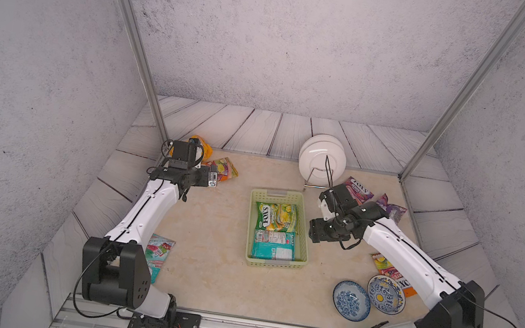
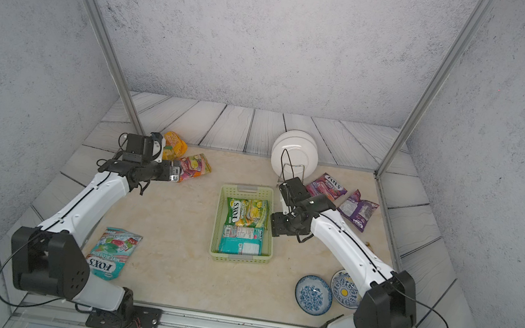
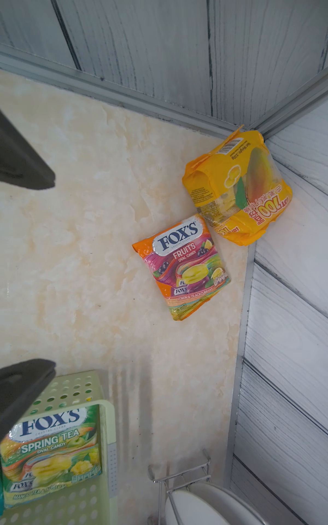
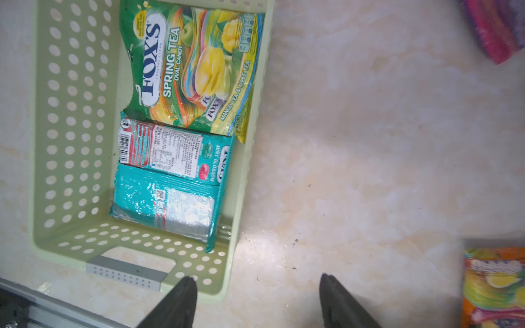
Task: Put the candies in the basket
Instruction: Adjust the basket at the center of the board, then pick up the candy at the center of the board.
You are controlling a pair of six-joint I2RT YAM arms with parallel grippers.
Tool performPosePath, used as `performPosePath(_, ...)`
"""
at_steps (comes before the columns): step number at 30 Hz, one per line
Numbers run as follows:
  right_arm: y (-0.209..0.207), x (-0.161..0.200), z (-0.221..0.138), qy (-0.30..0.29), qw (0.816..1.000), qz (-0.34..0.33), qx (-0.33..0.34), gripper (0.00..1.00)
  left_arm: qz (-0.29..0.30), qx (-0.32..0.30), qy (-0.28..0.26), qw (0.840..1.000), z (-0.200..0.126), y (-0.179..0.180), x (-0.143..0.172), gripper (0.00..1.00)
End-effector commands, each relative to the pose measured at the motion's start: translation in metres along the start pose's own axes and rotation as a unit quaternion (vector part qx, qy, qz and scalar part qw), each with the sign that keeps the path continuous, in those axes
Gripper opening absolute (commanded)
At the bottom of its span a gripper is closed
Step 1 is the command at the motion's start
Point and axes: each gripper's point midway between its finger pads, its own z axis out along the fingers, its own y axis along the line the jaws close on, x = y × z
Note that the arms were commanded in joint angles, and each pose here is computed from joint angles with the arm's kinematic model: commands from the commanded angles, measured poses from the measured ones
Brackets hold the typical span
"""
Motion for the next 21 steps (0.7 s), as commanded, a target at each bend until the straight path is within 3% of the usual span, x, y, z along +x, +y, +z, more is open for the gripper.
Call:
performPosePath(1, -0.026, 0.003, -0.028, -0.031, 0.999, -0.008, 0.043, 0.78, -0.029, -0.008, -0.027, 0.999, 0.007, 0.008, -0.025, 1.0)
performPosePath(10, -0.062, 0.009, -0.067, -0.113, 0.987, -0.04, 0.11, 0.92, -0.101, -0.022, 0.014, 0.995, 0.063, 0.036, -0.022, 0.95)
performPosePath(16, -0.079, 0.023, -0.073, -0.152, 0.977, -0.059, 0.14, 0.95, -0.14, -0.02, 0.049, 0.989, 0.095, 0.043, -0.014, 0.93)
performPosePath(21, -0.085, 0.029, -0.082, -0.225, 0.962, -0.059, 0.145, 1.0, -0.164, -0.028, 0.086, 0.982, 0.126, 0.049, -0.001, 0.91)
